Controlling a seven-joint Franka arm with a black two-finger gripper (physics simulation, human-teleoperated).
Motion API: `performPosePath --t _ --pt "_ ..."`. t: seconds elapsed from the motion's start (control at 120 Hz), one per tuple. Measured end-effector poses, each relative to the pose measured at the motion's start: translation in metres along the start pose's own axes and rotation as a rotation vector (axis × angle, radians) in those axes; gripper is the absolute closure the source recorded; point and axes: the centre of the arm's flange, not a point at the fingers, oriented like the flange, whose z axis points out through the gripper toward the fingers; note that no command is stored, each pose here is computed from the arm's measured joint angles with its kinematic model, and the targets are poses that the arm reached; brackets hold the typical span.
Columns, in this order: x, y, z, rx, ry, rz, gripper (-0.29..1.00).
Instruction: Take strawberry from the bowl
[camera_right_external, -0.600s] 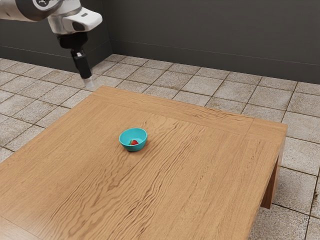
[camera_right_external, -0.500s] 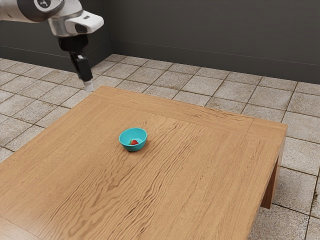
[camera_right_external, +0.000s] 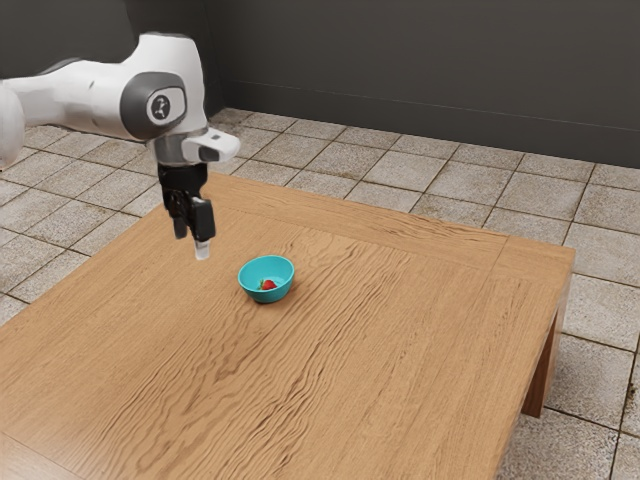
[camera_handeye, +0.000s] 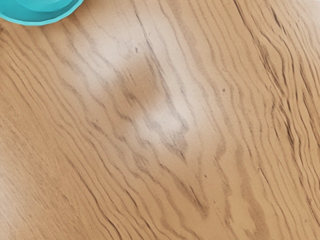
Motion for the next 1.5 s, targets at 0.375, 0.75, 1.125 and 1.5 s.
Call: performPosePath --t 0.375,0.75,1.125,1.5 --pt "0.081 -0.022 0.068 0.078 0.088 0.152 0.01" --pt "0.11 -0.016 0.097 0.116 0.112 0.323 0.0" --pt "0.132 -0.038 0.121 0.147 0.126 0.449 0.13" --pt "0.145 -0.072 0.139 0.145 0.162 0.471 0.18"
